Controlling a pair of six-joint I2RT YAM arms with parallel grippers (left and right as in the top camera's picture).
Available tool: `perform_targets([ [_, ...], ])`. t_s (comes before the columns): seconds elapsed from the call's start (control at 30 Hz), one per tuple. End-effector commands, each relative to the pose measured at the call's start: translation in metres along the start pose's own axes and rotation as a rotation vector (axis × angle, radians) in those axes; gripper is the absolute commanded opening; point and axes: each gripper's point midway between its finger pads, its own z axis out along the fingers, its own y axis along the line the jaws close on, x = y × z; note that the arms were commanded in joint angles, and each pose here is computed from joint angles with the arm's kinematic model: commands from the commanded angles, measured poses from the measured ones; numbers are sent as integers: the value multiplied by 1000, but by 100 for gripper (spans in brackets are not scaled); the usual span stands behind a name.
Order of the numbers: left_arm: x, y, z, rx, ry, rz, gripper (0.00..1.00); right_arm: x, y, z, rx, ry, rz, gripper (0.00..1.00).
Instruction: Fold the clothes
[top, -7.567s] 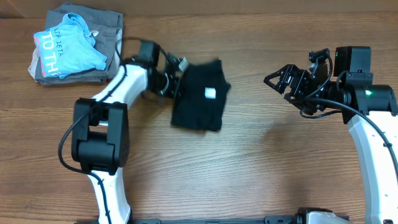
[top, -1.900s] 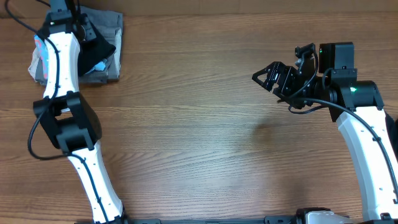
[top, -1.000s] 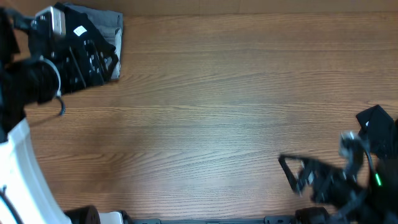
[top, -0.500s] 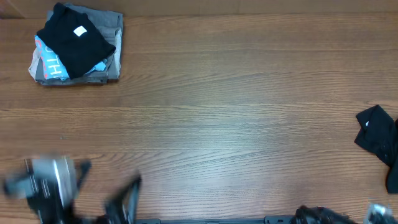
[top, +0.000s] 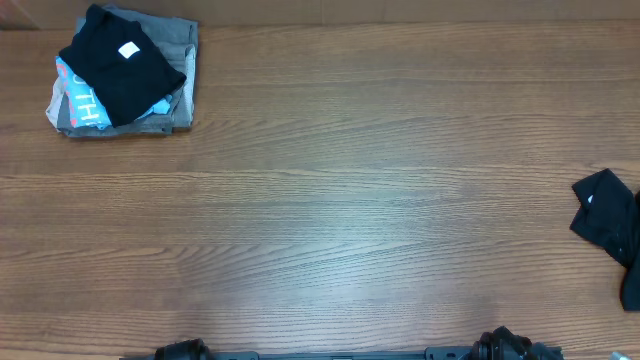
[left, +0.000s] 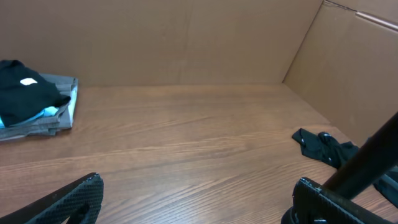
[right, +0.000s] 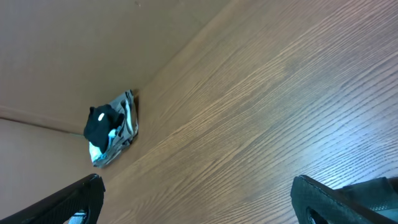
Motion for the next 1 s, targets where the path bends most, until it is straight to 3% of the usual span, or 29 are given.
perform_targets([
  [0.0, 5, 4, 1, -16, 16, 18, 100, -2, -1, 0, 10, -15, 4, 100],
  [0.97, 5, 4, 1, -16, 16, 18, 100, -5, -4, 0, 26, -28, 4, 100],
])
